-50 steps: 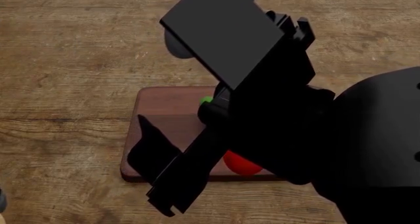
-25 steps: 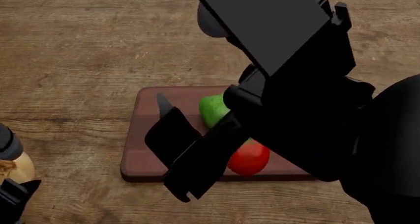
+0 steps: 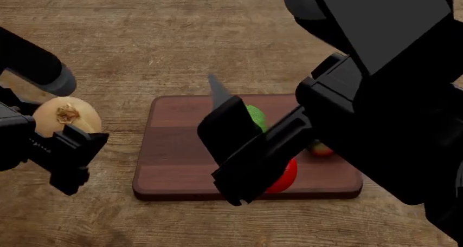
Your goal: Place the avocado, onion, tomato and bell pepper on the cutting board.
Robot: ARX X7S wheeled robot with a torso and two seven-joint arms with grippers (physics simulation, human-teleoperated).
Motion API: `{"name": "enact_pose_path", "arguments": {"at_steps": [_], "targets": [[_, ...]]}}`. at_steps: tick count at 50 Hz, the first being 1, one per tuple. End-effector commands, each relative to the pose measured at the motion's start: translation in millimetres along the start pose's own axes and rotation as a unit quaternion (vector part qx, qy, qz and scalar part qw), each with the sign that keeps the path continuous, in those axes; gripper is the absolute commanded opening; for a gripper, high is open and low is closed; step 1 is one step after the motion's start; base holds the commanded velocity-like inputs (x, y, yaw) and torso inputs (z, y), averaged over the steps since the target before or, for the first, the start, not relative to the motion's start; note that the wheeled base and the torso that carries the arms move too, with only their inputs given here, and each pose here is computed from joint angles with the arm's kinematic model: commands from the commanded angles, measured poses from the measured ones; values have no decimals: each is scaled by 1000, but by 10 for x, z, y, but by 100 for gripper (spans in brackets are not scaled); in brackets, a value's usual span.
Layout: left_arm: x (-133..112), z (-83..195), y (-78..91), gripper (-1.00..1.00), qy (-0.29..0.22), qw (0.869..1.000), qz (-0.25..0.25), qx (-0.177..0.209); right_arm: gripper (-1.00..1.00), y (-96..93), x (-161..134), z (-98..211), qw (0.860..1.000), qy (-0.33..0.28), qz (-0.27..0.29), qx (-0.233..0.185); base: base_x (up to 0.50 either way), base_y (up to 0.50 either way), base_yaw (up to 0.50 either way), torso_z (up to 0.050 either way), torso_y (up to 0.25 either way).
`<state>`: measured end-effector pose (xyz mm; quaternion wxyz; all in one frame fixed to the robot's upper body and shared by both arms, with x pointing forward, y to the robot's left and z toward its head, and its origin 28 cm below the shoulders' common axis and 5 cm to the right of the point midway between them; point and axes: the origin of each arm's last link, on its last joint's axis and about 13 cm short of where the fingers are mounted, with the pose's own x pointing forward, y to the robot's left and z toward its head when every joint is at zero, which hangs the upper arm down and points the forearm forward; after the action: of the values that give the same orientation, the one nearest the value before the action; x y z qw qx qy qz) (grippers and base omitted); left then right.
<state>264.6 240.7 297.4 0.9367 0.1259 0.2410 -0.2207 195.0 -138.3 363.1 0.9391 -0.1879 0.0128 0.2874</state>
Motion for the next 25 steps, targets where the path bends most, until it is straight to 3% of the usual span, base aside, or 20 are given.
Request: {"name": "enact_pose_path", "arguments": {"at_steps": [1, 25], "targets": [[251, 214, -82, -100, -20, 999, -23, -14, 100, -46, -75, -15, 1000, -9, -22, 6, 0, 0, 0, 0, 0], [834, 245, -166, -100, -26, 995, -67, -74, 100, -35, -79, -41, 1000, -3, -28, 10, 0, 0, 0, 0, 0]]}}
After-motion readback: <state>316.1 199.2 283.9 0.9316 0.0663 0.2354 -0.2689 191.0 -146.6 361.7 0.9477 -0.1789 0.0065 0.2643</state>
